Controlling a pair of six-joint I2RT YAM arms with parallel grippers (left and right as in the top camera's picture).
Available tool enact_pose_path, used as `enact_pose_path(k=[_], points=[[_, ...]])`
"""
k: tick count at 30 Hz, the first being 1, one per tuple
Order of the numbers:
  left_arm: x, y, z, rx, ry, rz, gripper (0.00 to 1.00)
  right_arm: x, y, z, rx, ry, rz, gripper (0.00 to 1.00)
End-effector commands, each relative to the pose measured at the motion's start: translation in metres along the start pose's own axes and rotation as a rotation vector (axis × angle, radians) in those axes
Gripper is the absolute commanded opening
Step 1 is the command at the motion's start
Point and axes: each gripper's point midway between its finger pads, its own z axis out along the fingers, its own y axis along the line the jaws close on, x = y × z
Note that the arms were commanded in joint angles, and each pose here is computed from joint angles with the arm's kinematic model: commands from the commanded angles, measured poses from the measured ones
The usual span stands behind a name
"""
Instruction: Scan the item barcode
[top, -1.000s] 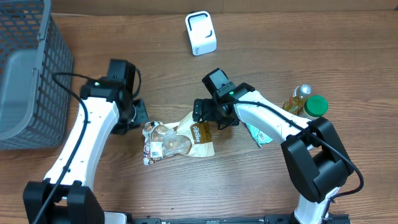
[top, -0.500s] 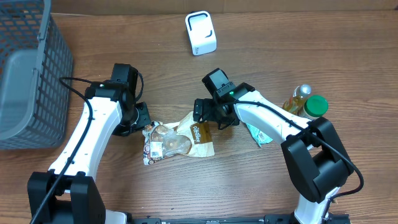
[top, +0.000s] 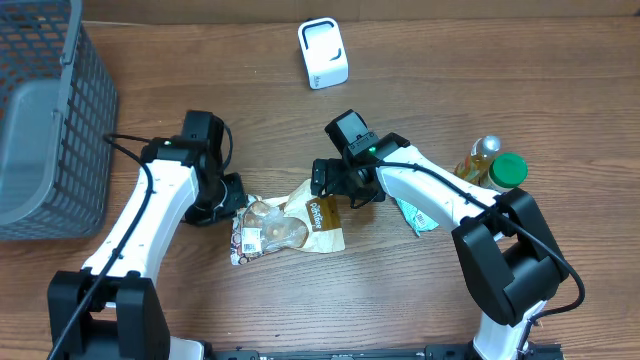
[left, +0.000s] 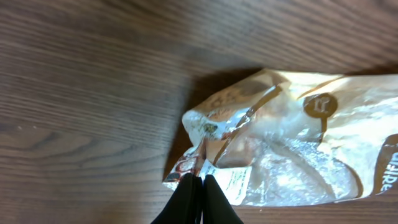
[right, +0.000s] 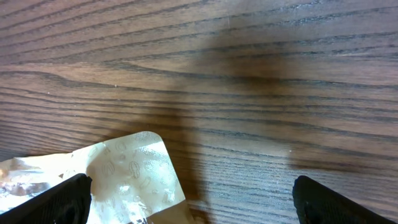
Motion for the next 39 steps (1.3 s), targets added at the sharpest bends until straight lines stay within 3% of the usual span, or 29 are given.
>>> enact_pose_path(k=[1, 13, 20, 30, 39], points=[[0.016, -0.013, 0.011, 0.079, 0.067, 0.071, 0.07, 0.000, -0.001, 0.000, 0.009, -0.008, -0.011, 1.00], [0.010, -0.006, 0.020, 0.038, 0.045, 0.075, 0.06, 0.006, 0.009, 0.000, -0.048, 0.027, -0.087, 1.00], [0.010, -0.004, 0.056, 0.011, 0.137, 0.064, 0.04, 0.012, 0.013, 0.002, -0.081, 0.051, -0.089, 1.00], [0.012, -0.002, 0.069, -0.002, 0.170, 0.063, 0.04, 0.050, 0.034, 0.012, -0.293, 0.188, -0.092, 1.00], [0.012, -0.002, 0.069, -0.001, 0.168, 0.063, 0.04, 0.066, 0.045, 0.016, -0.418, 0.240, -0.066, 0.89]])
